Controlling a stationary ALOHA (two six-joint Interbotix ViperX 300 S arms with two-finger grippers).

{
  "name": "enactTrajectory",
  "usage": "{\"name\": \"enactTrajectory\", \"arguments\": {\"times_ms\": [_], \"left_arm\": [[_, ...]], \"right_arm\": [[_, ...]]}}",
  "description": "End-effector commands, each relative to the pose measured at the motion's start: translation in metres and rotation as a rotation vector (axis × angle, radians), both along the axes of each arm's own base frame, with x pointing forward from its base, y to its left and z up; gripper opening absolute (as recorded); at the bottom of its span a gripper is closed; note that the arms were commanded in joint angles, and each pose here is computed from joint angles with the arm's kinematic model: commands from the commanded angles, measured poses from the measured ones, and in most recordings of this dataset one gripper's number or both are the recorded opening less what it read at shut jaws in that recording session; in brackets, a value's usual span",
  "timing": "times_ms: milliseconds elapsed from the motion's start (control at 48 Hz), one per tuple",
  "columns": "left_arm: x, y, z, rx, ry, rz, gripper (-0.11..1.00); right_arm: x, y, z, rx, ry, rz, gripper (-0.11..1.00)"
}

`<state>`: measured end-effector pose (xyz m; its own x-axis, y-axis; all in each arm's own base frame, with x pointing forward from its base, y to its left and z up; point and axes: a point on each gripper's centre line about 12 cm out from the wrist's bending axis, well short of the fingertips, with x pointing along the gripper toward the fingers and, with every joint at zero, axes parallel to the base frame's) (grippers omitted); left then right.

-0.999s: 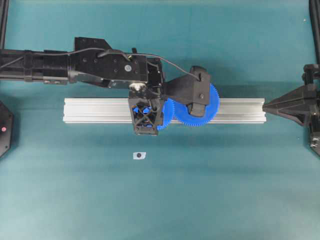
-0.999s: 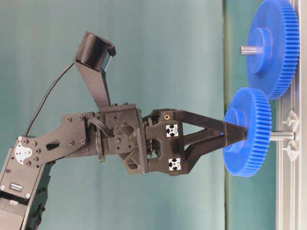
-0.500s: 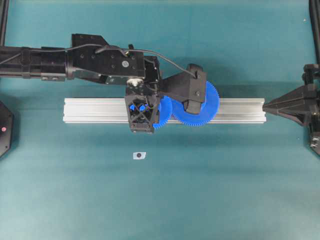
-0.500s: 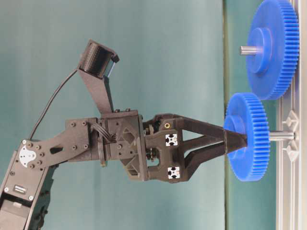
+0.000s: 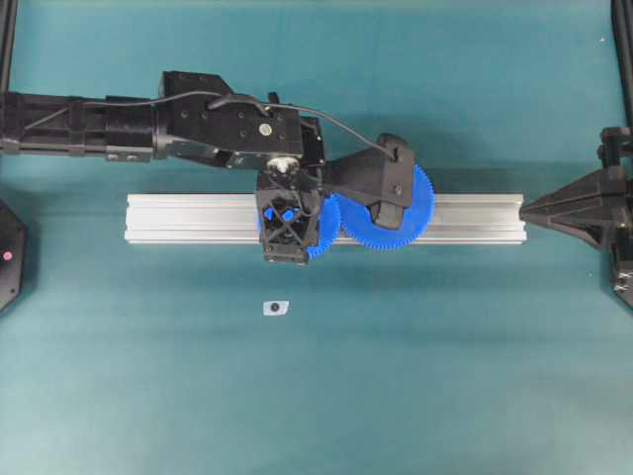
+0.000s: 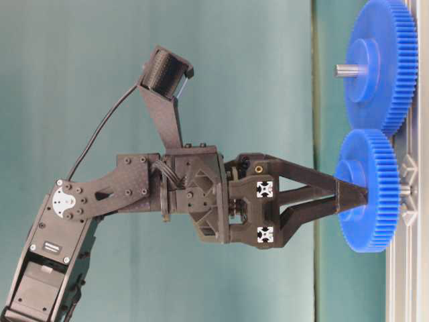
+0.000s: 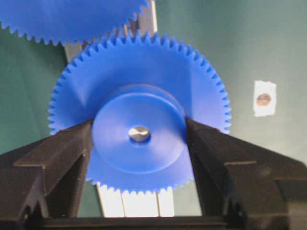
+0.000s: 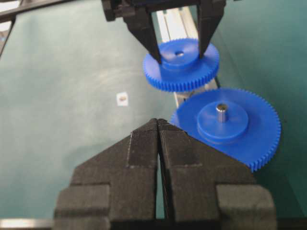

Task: Find the location of the shaft and insert the small gear.
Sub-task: 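Align the gear's bore with the shaft tip using the left gripper, then push the gear onto the shaft and open the left gripper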

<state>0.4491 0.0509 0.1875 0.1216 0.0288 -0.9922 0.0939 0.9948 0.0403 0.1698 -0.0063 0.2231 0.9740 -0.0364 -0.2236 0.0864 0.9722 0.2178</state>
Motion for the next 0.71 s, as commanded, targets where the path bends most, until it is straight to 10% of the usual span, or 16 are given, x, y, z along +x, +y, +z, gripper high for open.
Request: {"name": "enactTrajectory", "arguments": {"times_ms": [0, 687], "left_arm": [[0.001, 0.008, 0.020, 0.010, -0.047, 0.014, 0.64], [0.002, -0.001, 0.034, 0.011, -0.075, 0.008, 0.64]], "right_arm": [[0.002, 0.000, 0.004, 0.012, -0.010, -0.004, -0.01], [0.002, 0.000, 0.005, 0.011, -0.013, -0.004, -0.01]]}}
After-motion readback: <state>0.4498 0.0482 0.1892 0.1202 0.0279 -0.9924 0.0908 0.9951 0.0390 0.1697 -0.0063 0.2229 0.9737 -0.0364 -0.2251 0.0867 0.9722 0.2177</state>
